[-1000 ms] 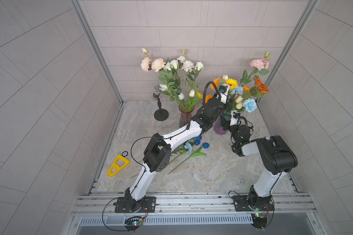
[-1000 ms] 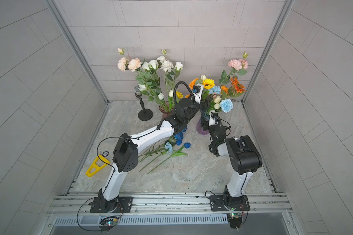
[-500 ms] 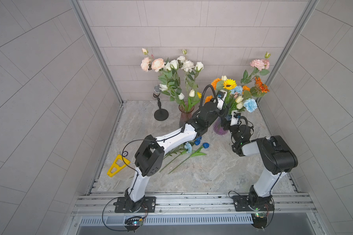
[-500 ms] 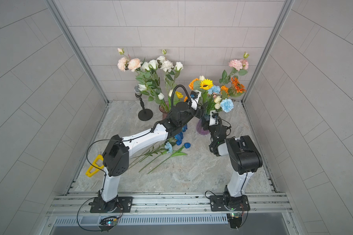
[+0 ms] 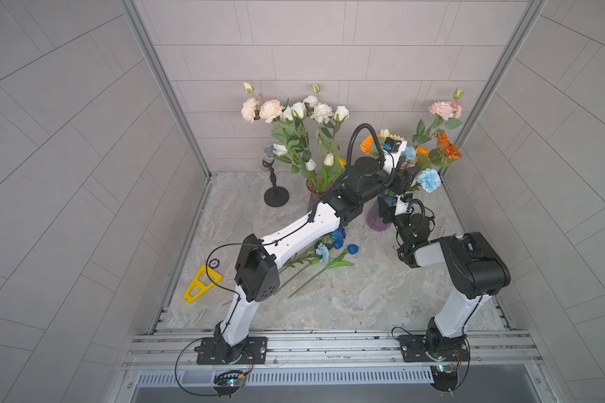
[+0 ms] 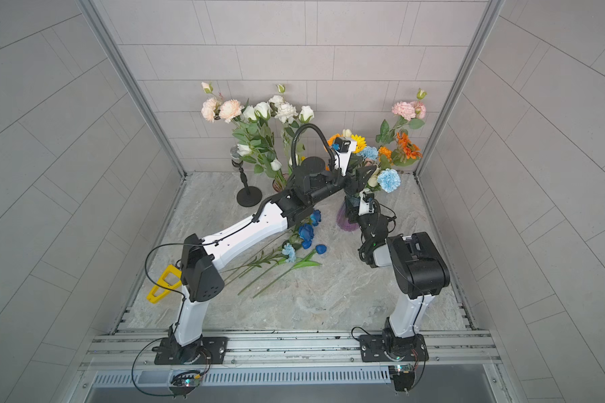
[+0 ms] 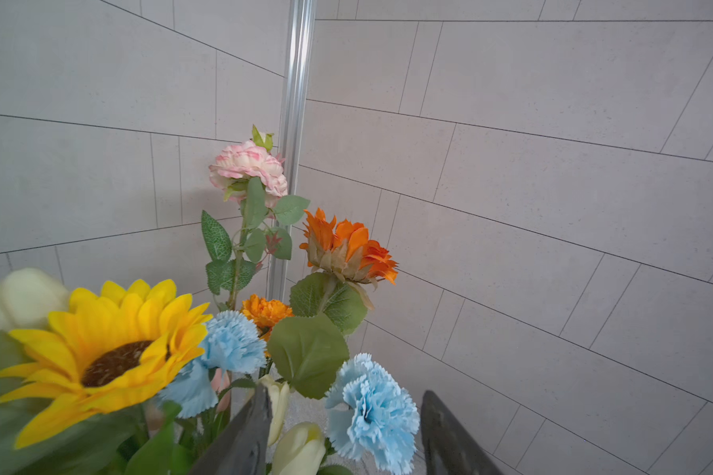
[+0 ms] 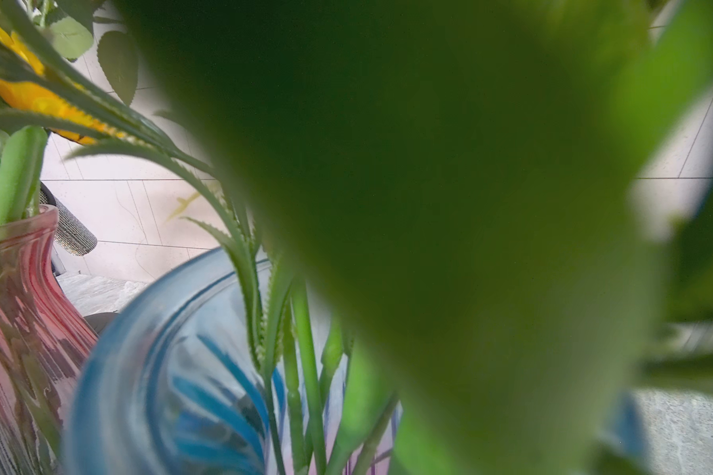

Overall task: Pick out blue flowers from the vase
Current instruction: Place the flower in the vase, then pick up the flower from the vase.

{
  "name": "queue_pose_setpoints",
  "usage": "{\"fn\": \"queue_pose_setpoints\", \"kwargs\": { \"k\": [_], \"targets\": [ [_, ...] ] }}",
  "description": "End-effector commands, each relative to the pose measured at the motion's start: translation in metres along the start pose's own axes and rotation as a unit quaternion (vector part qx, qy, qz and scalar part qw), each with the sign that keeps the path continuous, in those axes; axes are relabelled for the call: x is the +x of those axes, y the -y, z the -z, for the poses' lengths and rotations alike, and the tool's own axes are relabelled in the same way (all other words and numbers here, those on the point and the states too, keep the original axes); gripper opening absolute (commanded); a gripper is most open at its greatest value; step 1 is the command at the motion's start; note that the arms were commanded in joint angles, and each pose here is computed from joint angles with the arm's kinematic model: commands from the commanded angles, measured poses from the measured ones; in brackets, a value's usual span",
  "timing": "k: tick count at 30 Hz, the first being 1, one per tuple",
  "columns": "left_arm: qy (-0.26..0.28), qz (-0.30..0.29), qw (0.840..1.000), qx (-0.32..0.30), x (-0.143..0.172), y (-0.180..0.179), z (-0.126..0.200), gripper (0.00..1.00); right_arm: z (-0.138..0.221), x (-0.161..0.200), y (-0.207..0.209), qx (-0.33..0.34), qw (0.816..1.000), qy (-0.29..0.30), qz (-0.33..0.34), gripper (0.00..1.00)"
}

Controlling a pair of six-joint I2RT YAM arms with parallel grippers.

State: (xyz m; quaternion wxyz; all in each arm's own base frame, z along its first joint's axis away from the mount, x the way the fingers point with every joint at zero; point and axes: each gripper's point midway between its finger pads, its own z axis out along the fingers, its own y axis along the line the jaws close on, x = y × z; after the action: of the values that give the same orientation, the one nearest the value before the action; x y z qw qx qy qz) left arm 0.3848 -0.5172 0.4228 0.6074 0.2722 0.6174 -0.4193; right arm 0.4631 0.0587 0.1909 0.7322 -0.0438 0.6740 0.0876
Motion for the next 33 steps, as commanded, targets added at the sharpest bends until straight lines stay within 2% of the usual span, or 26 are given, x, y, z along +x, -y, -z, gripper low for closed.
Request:
{"fn": "queue_pose_setpoints", "kwargs": {
  "k": [1, 5, 12, 20, 26, 33],
  "targets": [
    [-0.061, 0.024, 0.998, 0.015, 0.04, 0.0, -0.015, 0.61, 0.001, -0.034, 0.0, -0.001, 0.999, 0.053, -0.001, 0.64],
    [-0.093, 0.015, 0.996, -0.006, 0.056, -0.015, -0.029, 0.61, 0.002, -0.034, 0.001, 0.0, 0.999, 0.053, -0.001, 0.64],
    [-0.091, -0.037, 0.994, -0.043, 0.075, -0.038, -0.044, 0.65, 0.001, -0.035, 0.001, 0.0, 0.999, 0.053, -0.003, 0.64],
    [-0.063, -0.065, 0.993, -0.08, 0.069, -0.053, -0.047, 0.66, 0.001, -0.03, 0.003, 0.001, 0.999, 0.049, -0.005, 0.64],
    [-0.04, -0.066, 0.991, -0.106, 0.059, -0.064, -0.048, 0.65, 0.0, -0.03, 0.004, 0.003, 0.999, 0.049, -0.007, 0.64],
    [-0.004, -0.032, 0.995, -0.091, 0.044, -0.067, -0.044, 0.64, 0.0, -0.027, 0.006, 0.004, 0.999, 0.045, -0.007, 0.64]
  ]
}}
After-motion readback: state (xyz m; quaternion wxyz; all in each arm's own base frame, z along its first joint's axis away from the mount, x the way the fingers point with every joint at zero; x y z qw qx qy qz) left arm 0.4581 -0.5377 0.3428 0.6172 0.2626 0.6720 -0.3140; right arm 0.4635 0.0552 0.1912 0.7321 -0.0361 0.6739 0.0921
